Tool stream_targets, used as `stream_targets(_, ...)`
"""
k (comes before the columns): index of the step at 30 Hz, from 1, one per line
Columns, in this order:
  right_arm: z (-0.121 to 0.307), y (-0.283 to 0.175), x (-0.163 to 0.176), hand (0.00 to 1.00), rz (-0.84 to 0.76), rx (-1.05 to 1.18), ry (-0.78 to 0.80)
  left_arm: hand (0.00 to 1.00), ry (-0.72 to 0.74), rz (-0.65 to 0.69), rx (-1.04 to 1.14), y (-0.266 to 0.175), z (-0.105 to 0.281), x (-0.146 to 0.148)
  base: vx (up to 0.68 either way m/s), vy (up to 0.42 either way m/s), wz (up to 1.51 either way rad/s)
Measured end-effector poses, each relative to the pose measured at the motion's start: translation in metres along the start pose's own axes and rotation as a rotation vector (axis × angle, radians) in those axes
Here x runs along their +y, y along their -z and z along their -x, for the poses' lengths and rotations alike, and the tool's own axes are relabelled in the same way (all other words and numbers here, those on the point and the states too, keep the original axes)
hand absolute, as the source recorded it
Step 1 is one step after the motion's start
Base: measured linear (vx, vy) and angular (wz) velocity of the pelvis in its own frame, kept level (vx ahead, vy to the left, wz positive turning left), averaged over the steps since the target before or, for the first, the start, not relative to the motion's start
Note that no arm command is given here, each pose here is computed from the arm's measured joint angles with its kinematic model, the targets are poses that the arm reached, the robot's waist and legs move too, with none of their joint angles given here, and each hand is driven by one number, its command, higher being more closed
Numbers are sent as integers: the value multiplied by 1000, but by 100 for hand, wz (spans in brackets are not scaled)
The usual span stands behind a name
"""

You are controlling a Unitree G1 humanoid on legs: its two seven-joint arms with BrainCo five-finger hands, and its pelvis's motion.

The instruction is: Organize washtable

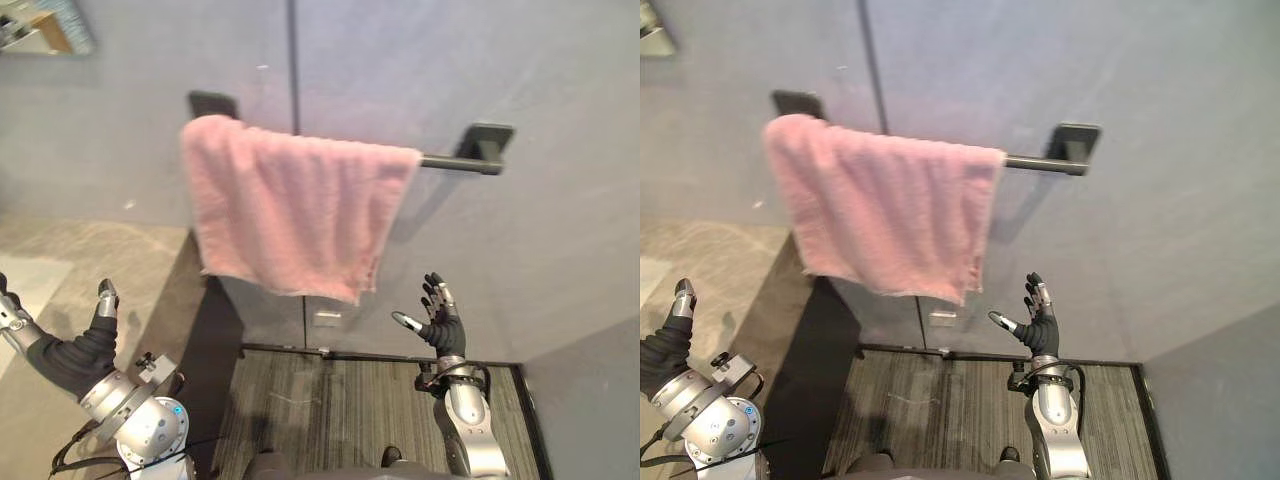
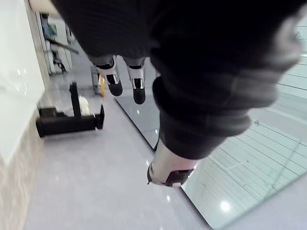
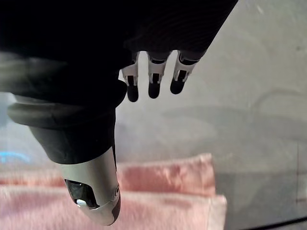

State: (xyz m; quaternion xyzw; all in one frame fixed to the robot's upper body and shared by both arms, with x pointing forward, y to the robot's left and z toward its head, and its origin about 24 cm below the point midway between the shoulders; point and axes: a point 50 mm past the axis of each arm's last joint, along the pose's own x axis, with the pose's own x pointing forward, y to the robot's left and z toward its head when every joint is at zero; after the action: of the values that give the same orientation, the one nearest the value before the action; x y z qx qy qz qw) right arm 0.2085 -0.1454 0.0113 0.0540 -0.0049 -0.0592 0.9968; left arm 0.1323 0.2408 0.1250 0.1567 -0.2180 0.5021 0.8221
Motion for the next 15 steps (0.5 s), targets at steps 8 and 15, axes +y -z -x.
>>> stream_targets(8,-8,-9,-3,0,25,-38,-26,0,266,248,111,4,4,-42,-42,-49,-6)
stream_targets(15,-16,-16,-1,0,36,-62,-44,0,416,428,91,-3,-12,-94,45,-30,-26)
